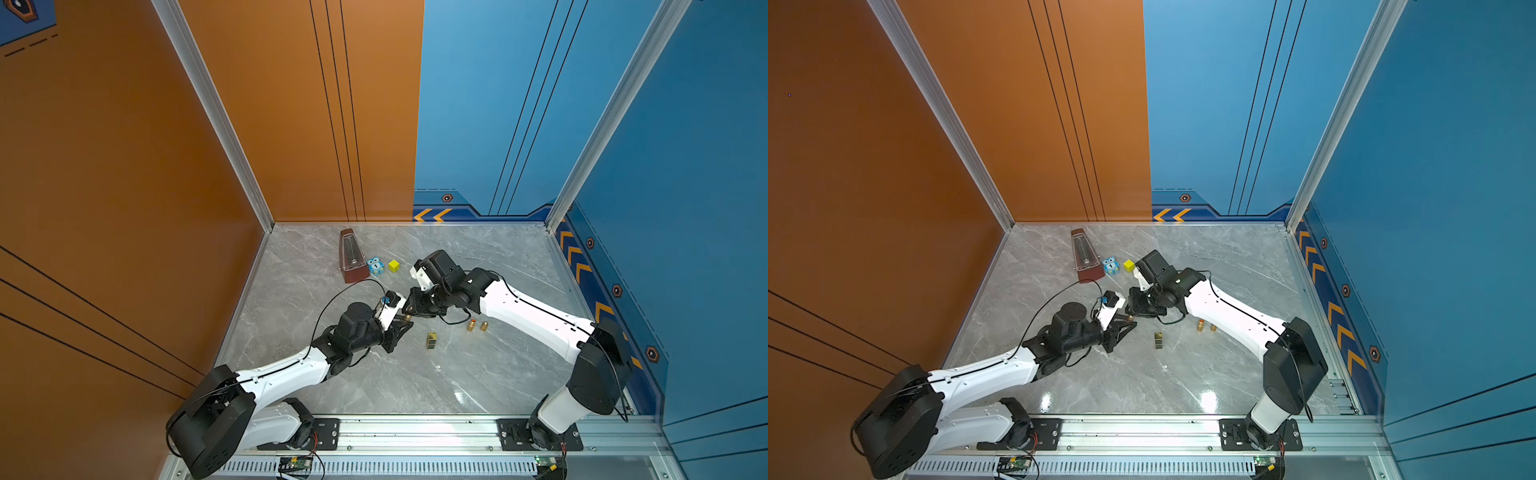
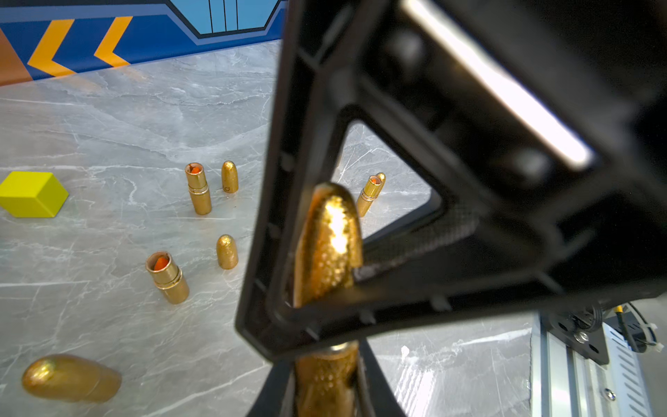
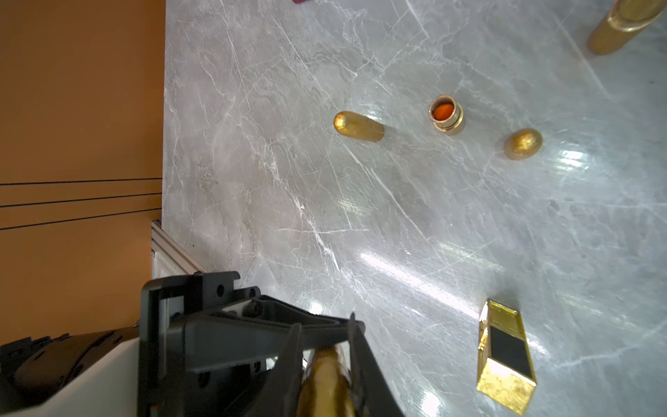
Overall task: Open the lipstick cap
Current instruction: Open the cover of the lipstick.
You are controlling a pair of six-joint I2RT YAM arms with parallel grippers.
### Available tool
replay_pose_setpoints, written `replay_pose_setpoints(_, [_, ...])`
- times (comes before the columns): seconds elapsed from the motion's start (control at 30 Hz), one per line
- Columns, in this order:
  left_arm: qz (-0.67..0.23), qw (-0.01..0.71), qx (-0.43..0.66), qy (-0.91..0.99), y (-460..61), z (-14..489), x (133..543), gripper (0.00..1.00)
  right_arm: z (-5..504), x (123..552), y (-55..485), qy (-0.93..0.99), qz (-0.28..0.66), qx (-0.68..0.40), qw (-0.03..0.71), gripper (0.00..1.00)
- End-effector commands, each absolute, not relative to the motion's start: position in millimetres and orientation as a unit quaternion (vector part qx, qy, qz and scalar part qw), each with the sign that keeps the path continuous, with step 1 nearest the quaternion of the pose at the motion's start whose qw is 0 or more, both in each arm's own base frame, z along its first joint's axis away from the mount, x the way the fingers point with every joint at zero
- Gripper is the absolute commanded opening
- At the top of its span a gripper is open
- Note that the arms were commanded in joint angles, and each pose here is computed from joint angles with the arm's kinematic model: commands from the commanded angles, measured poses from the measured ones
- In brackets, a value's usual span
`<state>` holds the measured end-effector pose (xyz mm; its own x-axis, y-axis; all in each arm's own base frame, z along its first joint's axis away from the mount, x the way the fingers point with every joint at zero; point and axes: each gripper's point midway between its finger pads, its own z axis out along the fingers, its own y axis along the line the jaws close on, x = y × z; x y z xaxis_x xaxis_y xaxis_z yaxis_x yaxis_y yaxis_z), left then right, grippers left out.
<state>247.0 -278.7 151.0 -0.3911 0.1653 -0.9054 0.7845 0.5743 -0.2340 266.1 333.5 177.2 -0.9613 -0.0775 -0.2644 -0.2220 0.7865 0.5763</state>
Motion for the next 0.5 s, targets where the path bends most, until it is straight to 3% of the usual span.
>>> replay_pose_setpoints(0.0, [-0.343,0.461,0.318,0.754,-282,154,245,0.16,192,265,335,0.929,0.341,-0.077,0.122,0.22])
replay_pose_setpoints(0.23, [-0.326,0.467,0.310,0.761,-273,148,245,0.00,199,270,328,0.926,0.345,-0.074,0.135,0.25])
replay_pose_setpoints(0.47, [-0.317,0.458,0.304,0.773,-267,137,243,0.00,207,273,321,0.924,0.345,-0.075,0.150,0.26])
